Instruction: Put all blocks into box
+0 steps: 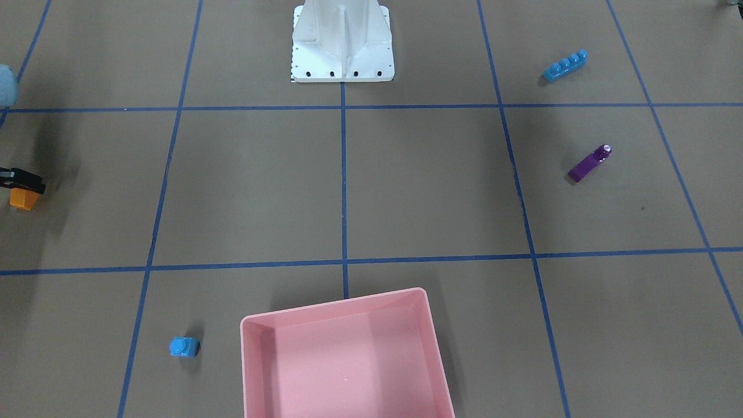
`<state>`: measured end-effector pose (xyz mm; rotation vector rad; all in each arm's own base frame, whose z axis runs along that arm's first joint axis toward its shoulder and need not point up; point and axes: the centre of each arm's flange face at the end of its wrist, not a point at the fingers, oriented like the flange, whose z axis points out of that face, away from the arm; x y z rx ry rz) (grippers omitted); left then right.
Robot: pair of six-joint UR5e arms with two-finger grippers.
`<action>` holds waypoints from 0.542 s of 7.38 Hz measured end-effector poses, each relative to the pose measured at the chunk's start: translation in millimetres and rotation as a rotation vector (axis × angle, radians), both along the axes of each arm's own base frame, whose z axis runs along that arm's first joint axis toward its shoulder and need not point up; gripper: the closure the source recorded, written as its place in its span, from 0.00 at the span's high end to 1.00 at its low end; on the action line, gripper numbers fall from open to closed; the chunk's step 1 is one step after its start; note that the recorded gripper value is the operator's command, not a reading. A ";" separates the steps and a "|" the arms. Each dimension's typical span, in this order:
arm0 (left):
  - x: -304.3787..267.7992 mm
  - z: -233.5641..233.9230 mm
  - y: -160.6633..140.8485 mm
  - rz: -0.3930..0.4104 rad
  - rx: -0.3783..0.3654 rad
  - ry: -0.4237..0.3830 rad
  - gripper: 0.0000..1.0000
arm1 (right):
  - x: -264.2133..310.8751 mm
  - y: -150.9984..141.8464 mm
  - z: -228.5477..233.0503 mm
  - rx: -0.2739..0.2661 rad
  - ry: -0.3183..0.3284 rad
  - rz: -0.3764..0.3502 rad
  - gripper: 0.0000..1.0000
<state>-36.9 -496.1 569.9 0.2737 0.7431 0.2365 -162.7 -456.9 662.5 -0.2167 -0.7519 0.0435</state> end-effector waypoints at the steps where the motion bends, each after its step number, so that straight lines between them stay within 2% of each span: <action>1: 0.0 -0.3 0.0 0.000 0.001 0.000 1.00 | -2.6 1.2 0.6 -0.003 0.002 -0.005 0.22; 2: 0.0 -1.2 0.0 0.000 0.002 0.000 1.00 | -6.3 3.0 1.7 -0.006 0.006 -0.014 0.00; 4: 1.5 -4.3 0.4 0.004 0.005 0.012 1.00 | -10.6 5.7 0.5 -0.001 0.012 -0.025 0.00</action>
